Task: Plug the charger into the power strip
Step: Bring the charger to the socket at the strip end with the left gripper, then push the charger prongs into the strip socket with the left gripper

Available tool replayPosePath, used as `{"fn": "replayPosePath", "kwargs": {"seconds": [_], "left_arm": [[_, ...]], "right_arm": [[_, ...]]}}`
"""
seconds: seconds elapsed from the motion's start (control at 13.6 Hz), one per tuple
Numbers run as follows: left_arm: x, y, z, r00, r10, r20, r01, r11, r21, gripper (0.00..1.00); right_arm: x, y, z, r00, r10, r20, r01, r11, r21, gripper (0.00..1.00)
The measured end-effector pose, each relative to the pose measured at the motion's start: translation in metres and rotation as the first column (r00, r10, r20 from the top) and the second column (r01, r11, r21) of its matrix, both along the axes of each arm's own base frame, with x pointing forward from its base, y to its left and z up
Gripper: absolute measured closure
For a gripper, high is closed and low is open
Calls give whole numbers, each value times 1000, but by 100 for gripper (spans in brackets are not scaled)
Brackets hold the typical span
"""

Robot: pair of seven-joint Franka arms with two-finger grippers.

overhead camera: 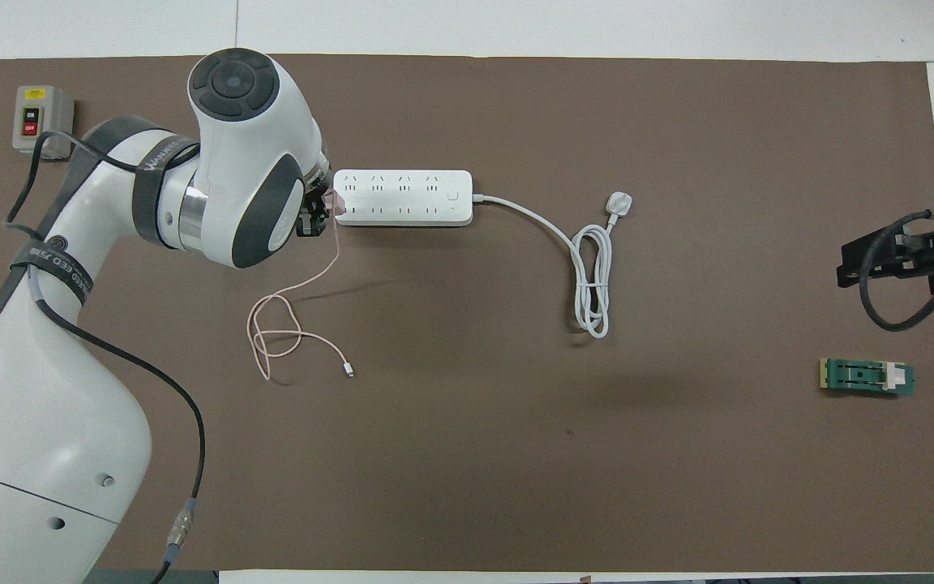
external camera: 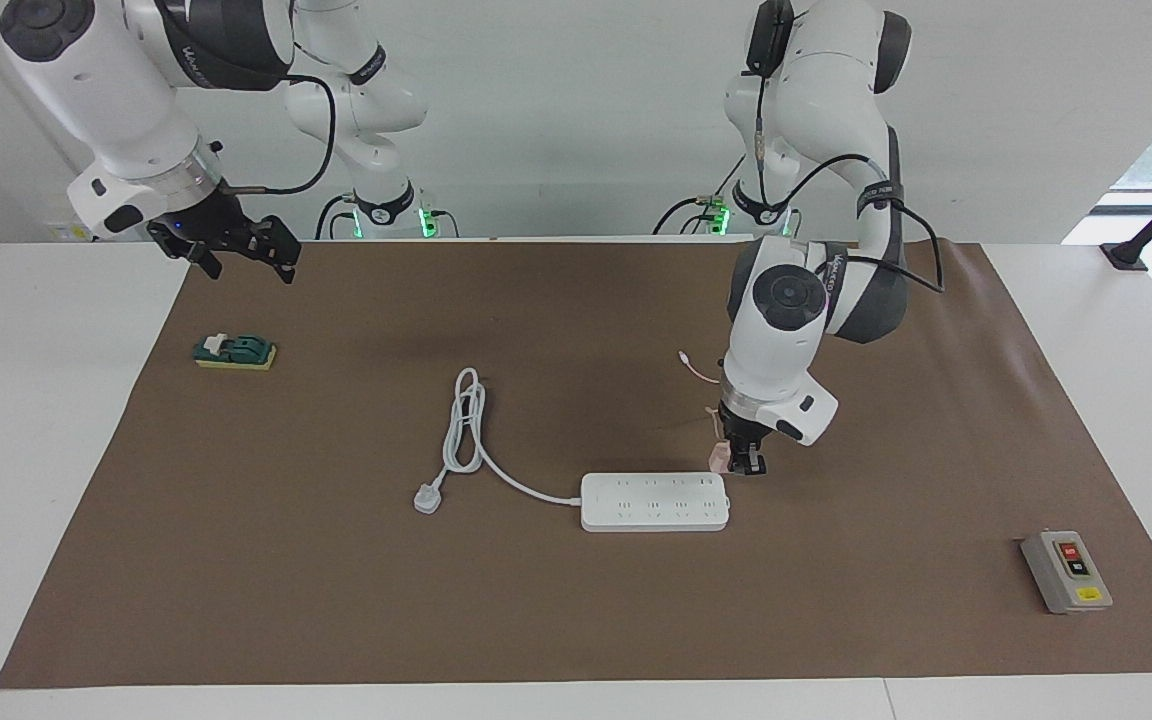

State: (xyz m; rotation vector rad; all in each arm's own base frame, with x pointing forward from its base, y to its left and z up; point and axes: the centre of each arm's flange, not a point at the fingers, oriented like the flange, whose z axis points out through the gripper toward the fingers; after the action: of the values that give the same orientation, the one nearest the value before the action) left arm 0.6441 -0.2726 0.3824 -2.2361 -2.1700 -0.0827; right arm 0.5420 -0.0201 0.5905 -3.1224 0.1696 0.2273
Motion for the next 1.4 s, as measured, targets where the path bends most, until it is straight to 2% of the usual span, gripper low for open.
{"fn": "replayPosePath", "kwargs": {"seconds": [0.37, 0.74, 1.4], "left_arm": [[-10, -11, -13, 1000, -16, -8, 16, 999, 32, 68], [-11, -14, -16, 1000, -16, -11, 16, 999, 35, 68], [6, -20, -10, 1000, -8, -3, 8, 999, 36, 68]], "right_arm": [[0, -2, 0, 1000, -4, 0, 4, 1000, 0, 0], [2, -3, -2, 1000, -5, -3, 5, 1000, -1, 0], [2, -5, -1, 1000, -10, -2, 10, 1000, -1, 0]]}}
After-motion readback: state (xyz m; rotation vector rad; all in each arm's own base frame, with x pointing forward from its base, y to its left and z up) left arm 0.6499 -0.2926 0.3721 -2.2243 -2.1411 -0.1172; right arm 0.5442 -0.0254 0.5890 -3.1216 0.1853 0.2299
